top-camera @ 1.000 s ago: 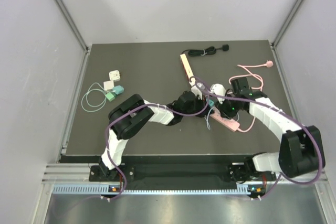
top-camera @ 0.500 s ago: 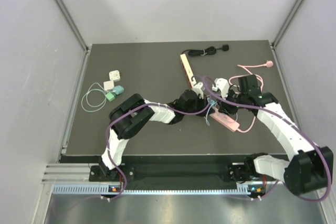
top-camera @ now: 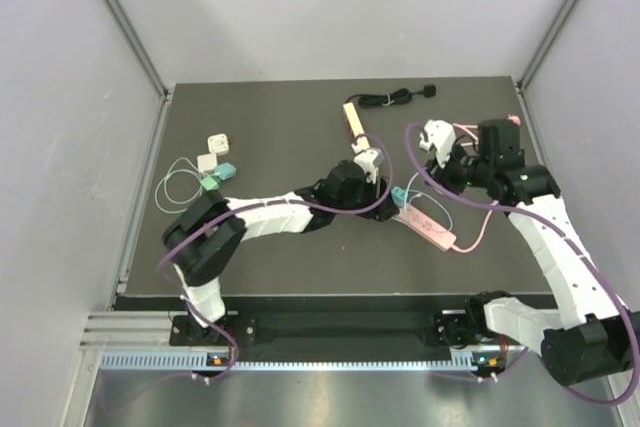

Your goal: Pull the plug off the socket

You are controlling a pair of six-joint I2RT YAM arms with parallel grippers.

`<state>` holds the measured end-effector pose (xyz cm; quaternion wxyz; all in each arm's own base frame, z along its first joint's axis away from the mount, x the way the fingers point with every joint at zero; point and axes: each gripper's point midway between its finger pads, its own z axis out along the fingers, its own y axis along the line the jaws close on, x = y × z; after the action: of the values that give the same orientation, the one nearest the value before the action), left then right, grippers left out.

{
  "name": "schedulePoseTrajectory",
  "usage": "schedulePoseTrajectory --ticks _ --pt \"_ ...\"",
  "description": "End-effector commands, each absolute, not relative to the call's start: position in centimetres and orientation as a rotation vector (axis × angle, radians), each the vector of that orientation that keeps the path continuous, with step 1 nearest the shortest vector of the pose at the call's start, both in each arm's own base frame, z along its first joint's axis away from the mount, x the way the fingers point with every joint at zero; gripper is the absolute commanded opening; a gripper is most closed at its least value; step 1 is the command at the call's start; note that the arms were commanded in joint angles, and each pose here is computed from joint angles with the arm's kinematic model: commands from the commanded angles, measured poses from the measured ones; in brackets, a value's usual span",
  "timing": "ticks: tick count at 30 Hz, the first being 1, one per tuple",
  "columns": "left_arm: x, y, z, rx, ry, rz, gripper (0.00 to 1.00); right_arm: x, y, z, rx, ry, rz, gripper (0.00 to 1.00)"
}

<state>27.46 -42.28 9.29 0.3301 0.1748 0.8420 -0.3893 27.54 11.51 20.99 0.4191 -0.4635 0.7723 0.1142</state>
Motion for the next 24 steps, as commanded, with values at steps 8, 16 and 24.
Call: schedulePoseTrajectory --ticks 8,16,24 --pt "29.4 -36.1 24.1 0.424 1.857 -0.821 0.77 28.9 12.8 33.4 -1.078 1.683 0.276 0.00" --pt "29.1 -25.8 30.1 0.343 1.708 -0.521 0.99 32.4 13.8 42.5 -0.927 1.538 0.269 0.00" --pt "25.0 -18.1 31.8 0.317 1.657 -0.399 0.99 35.4 14.6 53.7 -0.719 1.373 0.301 0.00"
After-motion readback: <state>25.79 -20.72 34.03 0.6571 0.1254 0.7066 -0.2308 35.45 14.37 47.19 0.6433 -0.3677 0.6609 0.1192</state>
